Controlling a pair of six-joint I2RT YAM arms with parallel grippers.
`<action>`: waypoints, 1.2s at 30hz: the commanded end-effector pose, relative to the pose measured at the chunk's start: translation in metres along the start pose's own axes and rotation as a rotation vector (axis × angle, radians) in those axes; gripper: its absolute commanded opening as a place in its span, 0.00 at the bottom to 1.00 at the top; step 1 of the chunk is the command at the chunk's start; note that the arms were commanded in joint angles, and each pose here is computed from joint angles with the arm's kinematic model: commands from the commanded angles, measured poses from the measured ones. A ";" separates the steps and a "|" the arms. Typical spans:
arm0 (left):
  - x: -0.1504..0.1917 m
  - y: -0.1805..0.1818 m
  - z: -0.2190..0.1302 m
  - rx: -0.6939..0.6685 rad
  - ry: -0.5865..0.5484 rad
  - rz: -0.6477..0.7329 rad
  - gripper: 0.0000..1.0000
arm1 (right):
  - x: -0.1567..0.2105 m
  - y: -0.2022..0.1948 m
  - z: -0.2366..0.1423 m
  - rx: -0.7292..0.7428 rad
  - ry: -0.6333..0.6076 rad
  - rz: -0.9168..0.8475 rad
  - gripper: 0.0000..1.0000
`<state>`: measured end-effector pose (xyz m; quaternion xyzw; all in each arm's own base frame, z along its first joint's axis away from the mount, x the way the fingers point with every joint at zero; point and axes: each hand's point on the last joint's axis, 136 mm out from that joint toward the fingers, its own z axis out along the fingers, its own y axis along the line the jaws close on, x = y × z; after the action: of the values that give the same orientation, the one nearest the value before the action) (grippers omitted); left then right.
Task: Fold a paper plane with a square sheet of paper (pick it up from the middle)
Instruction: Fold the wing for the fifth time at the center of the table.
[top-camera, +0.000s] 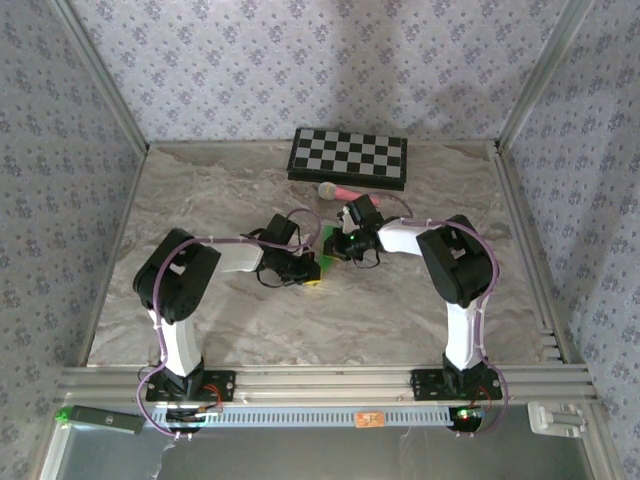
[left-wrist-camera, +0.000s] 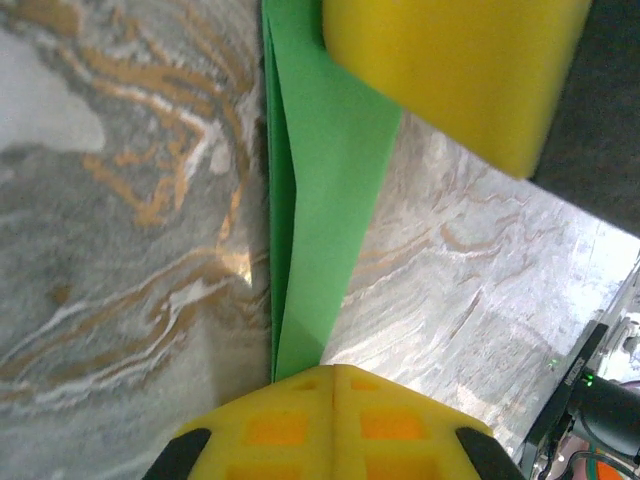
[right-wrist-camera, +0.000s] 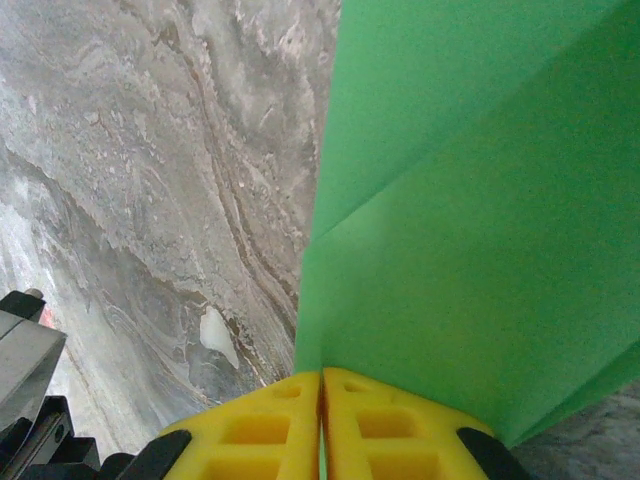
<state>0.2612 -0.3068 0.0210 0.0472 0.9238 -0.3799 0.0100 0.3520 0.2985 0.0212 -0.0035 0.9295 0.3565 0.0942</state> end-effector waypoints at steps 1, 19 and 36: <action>0.042 0.022 -0.001 -0.088 0.114 -0.047 0.03 | 0.020 -0.040 0.012 0.145 0.063 0.038 0.11; -0.014 -0.029 -0.050 0.037 -0.134 0.034 0.05 | 0.023 -0.032 0.011 0.129 0.058 0.047 0.11; -0.030 -0.002 -0.008 -0.026 -0.085 -0.052 0.02 | 0.026 -0.017 0.013 0.085 0.044 0.070 0.11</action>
<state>0.2867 -0.3036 0.0325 0.0043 0.9231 -0.3825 0.0381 0.3476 0.3099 0.0221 0.0059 0.9274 0.3629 0.0910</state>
